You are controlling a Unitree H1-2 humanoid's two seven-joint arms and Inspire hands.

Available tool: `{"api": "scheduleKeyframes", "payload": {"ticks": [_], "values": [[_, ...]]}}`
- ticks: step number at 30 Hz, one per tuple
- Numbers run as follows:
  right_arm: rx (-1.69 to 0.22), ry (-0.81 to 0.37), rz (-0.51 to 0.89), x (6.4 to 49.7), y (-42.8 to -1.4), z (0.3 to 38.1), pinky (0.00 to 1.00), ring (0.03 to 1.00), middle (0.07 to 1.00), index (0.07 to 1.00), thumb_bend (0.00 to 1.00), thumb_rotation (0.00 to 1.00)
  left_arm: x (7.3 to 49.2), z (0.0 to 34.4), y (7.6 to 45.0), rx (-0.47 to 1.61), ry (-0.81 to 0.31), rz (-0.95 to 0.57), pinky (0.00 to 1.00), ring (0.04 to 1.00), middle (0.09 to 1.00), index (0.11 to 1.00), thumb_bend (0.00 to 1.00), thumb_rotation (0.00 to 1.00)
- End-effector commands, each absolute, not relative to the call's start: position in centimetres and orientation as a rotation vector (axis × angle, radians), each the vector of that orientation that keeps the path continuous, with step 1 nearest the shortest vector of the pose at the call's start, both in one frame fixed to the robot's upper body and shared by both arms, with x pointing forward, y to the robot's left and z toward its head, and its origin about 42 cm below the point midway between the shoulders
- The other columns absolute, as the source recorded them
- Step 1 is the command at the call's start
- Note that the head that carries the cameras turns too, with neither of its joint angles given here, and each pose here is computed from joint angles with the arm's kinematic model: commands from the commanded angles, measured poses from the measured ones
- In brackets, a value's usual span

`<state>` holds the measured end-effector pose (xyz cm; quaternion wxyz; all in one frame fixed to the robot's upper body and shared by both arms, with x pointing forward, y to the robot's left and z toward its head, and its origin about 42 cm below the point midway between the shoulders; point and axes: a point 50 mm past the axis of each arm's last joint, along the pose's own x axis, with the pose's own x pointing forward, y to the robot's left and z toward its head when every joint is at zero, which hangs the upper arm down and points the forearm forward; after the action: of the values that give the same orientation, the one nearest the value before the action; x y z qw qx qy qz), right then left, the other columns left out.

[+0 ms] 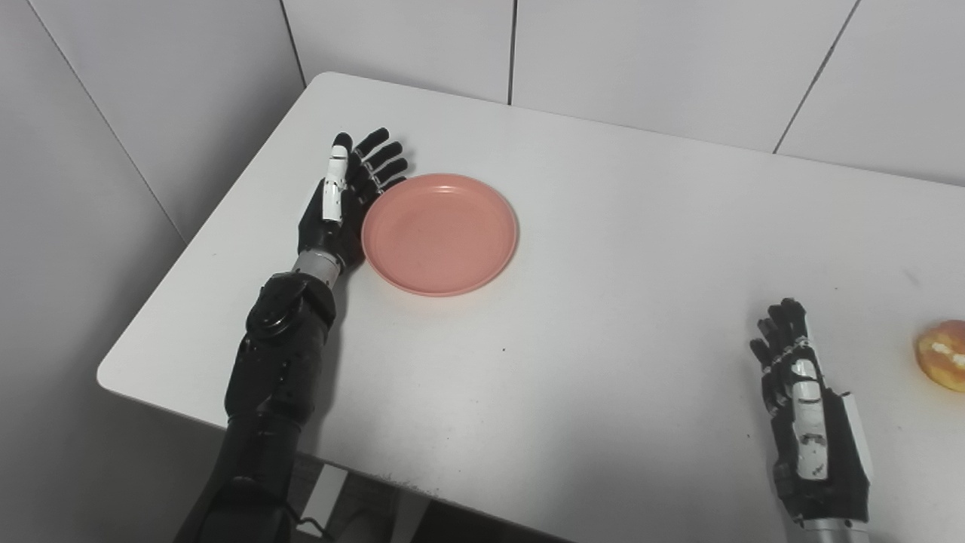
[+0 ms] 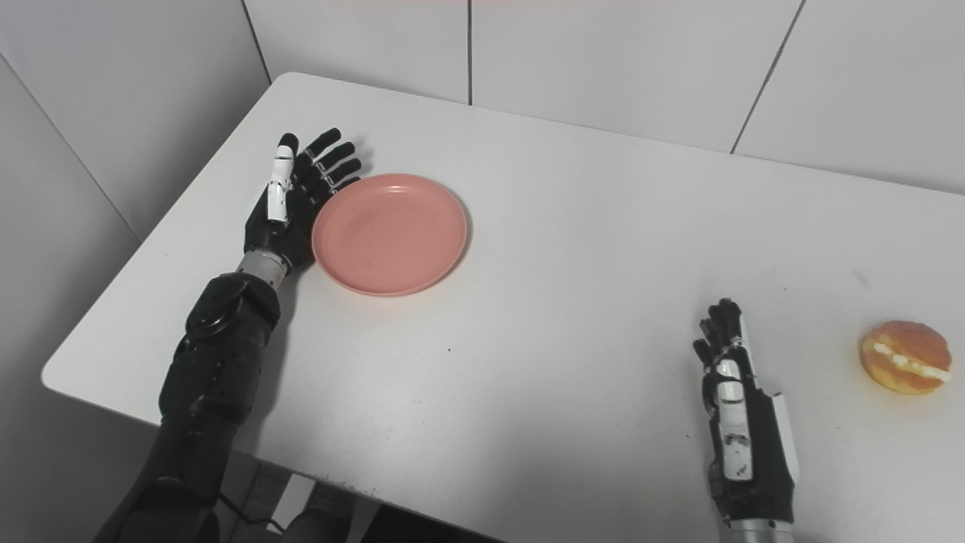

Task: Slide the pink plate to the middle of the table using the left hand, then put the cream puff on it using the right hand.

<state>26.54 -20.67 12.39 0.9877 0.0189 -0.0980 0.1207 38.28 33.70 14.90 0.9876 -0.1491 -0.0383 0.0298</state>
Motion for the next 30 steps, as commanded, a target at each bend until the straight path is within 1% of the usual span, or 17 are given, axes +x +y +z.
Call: {"api": "scheduleKeyframes", "payload": {"ticks": [1, 9, 13, 27, 30], "values": [[0.036, -0.201, 0.233, 26.4, -20.7, 11.8, 1.0, 1.0, 1.0, 1.0, 0.31, 1.0, 38.3, 15.1, 33.2, -0.292, -0.081, 0.036, 0.81, 0.828, 0.831, 0.813, 0.43, 1.0], [0.041, -0.197, 0.232, 26.5, -20.6, 11.8, 1.0, 1.0, 1.0, 1.0, 0.31, 1.0, 38.6, 14.3, 29.9, -0.299, -0.082, -0.013, 0.79, 0.811, 0.815, 0.797, 0.43, 1.0], [0.037, -0.204, 0.235, 26.5, -20.6, 11.9, 1.0, 1.0, 1.0, 1.0, 0.31, 1.0, 38.6, 14.2, 28.6, -0.307, -0.081, -0.035, 0.79, 0.813, 0.815, 0.795, 0.44, 1.0], [0.056, -0.195, 0.227, 26.3, -20.0, 12.2, 1.0, 1.0, 1.0, 1.0, 0.3, 1.0, 38.7, 14.6, 25.7, -0.332, -0.065, -0.094, 0.81, 0.819, 0.82, 0.799, 0.44, 1.0], [0.059, -0.191, 0.225, 26.2, -19.8, 12.2, 1.0, 1.0, 1.0, 1.0, 0.31, 1.0, 38.6, 14.4, 24.9, -0.329, -0.072, -0.13, 0.82, 0.827, 0.834, 0.819, 0.44, 1.0]]}}
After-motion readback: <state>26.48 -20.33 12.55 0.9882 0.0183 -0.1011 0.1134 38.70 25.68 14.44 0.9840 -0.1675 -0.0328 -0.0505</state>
